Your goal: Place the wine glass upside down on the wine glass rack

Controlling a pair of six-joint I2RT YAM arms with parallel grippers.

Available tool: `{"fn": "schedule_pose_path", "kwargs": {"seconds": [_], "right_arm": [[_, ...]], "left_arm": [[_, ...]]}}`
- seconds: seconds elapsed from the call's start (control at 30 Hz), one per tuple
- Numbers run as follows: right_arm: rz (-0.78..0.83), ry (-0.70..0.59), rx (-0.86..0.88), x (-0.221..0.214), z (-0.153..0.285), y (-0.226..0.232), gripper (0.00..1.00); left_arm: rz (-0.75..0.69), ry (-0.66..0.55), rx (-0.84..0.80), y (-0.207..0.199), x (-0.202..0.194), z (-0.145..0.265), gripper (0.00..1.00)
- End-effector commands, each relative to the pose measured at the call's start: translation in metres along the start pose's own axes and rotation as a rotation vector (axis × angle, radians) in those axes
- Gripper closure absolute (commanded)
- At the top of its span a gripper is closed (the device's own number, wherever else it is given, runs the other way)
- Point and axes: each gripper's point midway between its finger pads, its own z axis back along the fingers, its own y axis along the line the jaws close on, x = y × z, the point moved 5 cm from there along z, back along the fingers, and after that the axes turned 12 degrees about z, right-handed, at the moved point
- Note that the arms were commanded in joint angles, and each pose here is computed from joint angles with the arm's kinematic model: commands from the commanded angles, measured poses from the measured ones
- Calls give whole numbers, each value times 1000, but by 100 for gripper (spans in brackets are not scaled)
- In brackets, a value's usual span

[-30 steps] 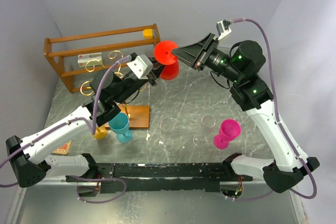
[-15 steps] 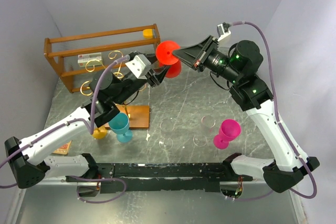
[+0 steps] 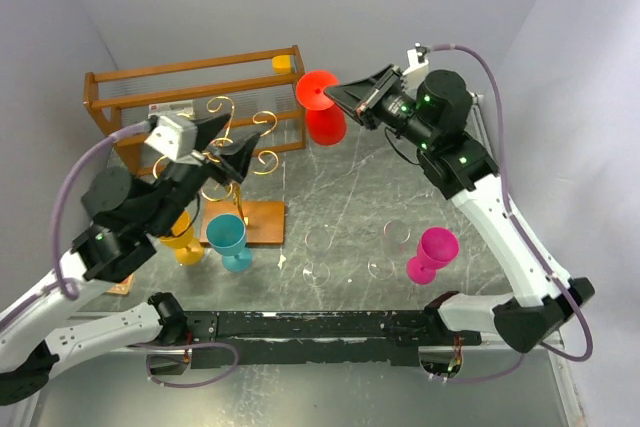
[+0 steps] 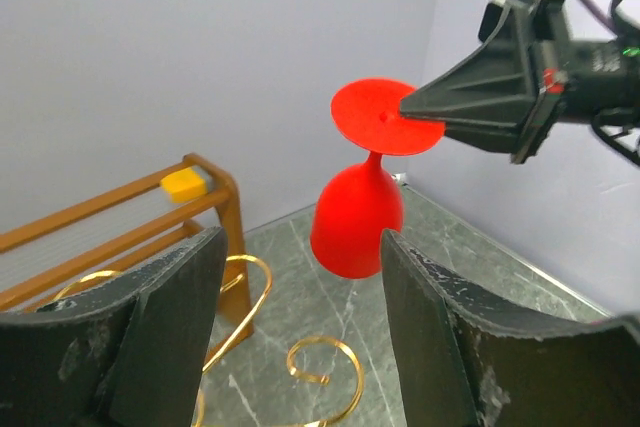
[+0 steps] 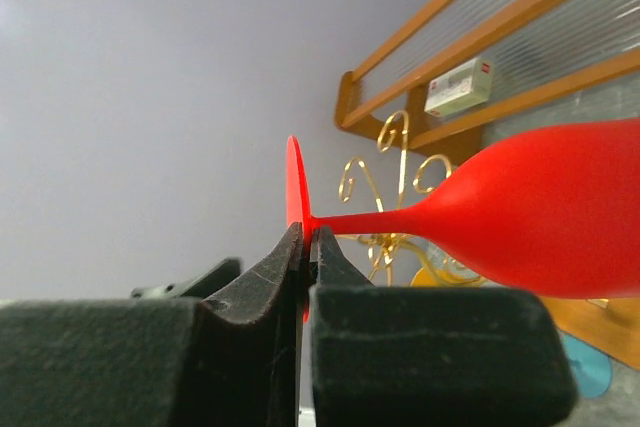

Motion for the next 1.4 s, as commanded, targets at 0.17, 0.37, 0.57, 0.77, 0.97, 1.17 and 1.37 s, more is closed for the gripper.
{"fn": "schedule_pose_path", "kwargs": {"seconds": [0.17, 0.37, 0.57, 0.77, 0.97, 1.17, 1.37], "right_arm": [[-58, 20, -60, -10, -48, -34, 100], [-112, 20, -88, -14, -73, -50, 100], [-117, 75, -80, -34, -103, -46, 100], [-112, 83, -56, -42, -118, -36, 100], [-87, 105, -49, -51, -127, -27, 100], [-65, 132, -17, -59, -133, -17, 100], [-26, 180, 51, -73, -139, -8, 100]], "left_arm": [[6, 34, 222, 41, 13, 68, 25], [-35, 4, 270, 55, 18, 92, 22], [-38, -33, 279, 61, 16, 102, 23], [1, -112, 287, 65, 16, 110, 25], [28, -141, 297, 67, 18, 117, 25], [34, -129, 283, 66, 15, 117, 25], [25, -107, 276, 64, 11, 115, 24]]}}
